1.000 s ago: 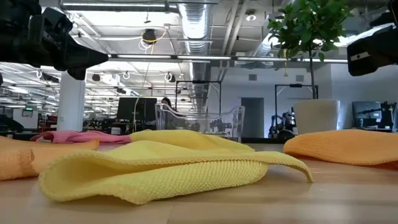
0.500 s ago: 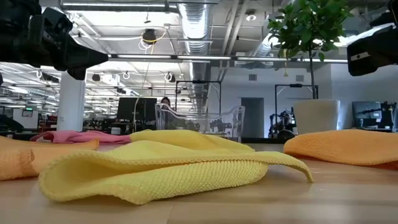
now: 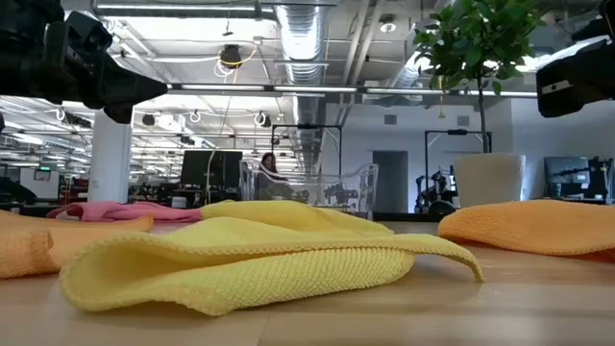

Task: Fold microfiber towels
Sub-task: Fold the yellow towel

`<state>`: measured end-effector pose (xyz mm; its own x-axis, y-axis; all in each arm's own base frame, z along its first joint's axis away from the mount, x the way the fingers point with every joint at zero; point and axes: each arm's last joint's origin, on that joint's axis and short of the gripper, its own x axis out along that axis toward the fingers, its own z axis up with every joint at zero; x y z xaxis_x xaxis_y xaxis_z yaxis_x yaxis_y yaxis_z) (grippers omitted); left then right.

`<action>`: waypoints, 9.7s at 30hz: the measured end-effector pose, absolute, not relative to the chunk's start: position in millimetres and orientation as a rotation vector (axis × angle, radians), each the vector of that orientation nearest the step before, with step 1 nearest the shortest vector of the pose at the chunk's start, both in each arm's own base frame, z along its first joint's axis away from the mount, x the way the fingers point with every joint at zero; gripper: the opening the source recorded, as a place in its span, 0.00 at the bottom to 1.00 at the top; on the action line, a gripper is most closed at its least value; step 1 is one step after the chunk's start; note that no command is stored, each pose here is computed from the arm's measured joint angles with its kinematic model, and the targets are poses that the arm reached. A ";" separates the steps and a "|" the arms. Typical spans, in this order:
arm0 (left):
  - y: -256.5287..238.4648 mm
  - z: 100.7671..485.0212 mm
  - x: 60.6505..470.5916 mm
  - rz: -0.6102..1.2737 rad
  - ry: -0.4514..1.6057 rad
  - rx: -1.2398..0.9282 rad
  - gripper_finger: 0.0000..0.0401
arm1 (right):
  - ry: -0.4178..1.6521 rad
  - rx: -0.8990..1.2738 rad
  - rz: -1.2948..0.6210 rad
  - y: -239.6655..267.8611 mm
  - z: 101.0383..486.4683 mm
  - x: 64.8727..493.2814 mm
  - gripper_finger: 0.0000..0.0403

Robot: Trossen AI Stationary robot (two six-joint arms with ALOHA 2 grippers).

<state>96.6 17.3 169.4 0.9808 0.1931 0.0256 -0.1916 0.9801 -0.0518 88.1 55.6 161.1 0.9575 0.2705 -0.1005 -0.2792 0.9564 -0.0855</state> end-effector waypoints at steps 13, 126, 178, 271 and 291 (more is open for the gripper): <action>21.3 178.1 94.7 0.338 -0.129 -0.118 0.00 | 0.088 -0.099 0.280 55.6 161.1 88.1 0.08; -24.1 216.0 190.4 0.441 0.602 -0.326 0.28 | 0.594 0.396 -0.323 22.9 197.3 205.7 0.43; -26.3 215.3 190.5 0.373 0.633 -0.359 0.30 | 1.125 0.491 -0.510 -53.0 144.5 330.5 0.42; 3.4 123.0 258.4 0.505 0.897 0.042 0.06 | 1.051 0.372 -0.402 -29.9 153.1 339.7 0.02; 3.2 189.6 229.9 0.458 0.721 -0.030 0.00 | 0.943 0.292 -0.425 -19.9 210.9 315.8 0.02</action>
<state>229.9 3.2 189.6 0.6570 0.3939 -0.6428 -0.4142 0.9010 0.1289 315.8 -19.9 210.9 0.5149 -0.2232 -0.8277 0.4726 0.8794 0.0569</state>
